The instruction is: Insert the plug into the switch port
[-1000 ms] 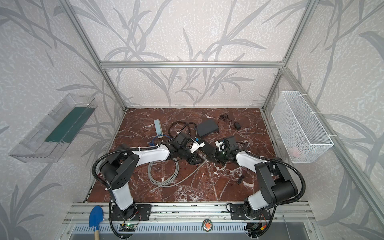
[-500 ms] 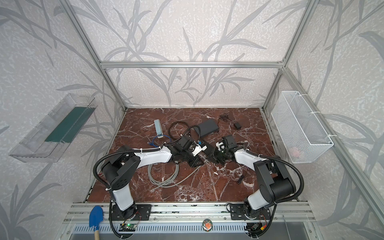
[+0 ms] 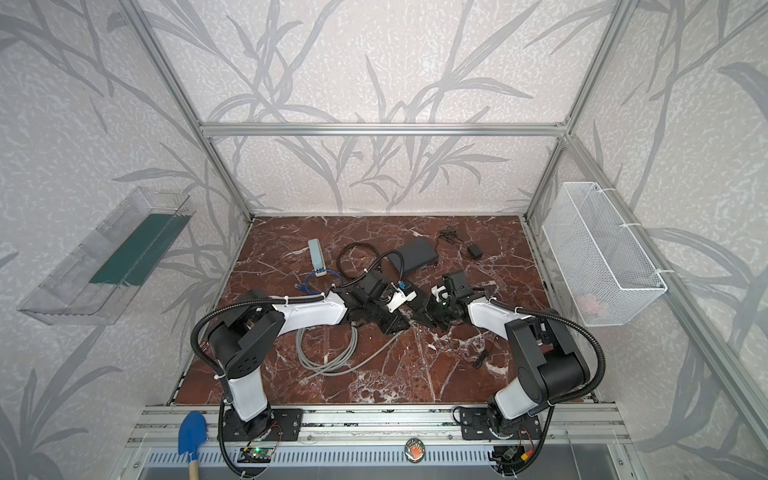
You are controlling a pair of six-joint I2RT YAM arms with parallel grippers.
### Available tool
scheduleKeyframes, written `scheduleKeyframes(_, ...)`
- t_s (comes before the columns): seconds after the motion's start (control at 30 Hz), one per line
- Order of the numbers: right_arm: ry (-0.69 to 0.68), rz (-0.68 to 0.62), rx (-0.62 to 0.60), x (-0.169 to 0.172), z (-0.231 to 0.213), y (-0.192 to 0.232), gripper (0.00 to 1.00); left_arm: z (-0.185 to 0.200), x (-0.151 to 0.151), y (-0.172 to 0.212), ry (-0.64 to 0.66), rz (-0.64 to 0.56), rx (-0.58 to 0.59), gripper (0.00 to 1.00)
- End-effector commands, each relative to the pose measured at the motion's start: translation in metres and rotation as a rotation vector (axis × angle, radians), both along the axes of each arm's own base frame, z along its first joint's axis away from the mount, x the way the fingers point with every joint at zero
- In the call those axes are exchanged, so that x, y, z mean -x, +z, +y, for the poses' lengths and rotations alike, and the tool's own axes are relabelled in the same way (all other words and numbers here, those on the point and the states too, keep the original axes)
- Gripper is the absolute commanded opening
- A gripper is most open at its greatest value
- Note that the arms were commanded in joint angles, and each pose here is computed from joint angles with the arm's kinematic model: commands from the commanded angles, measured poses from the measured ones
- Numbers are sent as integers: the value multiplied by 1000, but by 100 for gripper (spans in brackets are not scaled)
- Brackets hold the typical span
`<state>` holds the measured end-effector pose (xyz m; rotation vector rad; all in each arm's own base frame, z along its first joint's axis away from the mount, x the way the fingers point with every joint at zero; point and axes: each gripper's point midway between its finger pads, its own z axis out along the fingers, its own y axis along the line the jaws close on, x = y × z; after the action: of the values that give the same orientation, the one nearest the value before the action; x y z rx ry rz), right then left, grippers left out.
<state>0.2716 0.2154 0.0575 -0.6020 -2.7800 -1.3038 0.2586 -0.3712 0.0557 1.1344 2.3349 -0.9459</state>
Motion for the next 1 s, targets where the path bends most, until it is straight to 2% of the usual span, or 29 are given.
scheduleKeyframes(0.0, 6, -3, -8, -3, 4, 5, 6, -6, -5, 4, -5, -18, 10, 24)
scheduleKeyframes(0.23, 14, 0, -8, -4, 5, 4, 7, -6, -7, 2, 3, -17, 12, 10)
scheduleKeyframes(0.33, 32, -8, 24, -2, 2, 2, 14, -4, -8, 1, 5, -16, 6, 7)
scheduleKeyframes(0.47, 93, -69, 129, -7, -12, 6, 29, 2, -8, -5, -1, -12, -32, 5)
scheduleKeyframes(0.67, 103, -142, 217, -25, -36, 19, 33, 2, -5, -11, 2, 10, -42, 4)
scheduleKeyframes(0.77, 138, -217, 285, -35, -48, 21, 36, 2, -10, -16, 28, 18, -59, 4)
scheduleKeyframes(0.97, 201, -408, 425, -60, -61, 22, 49, 1, -18, -23, 83, 28, -105, 4)
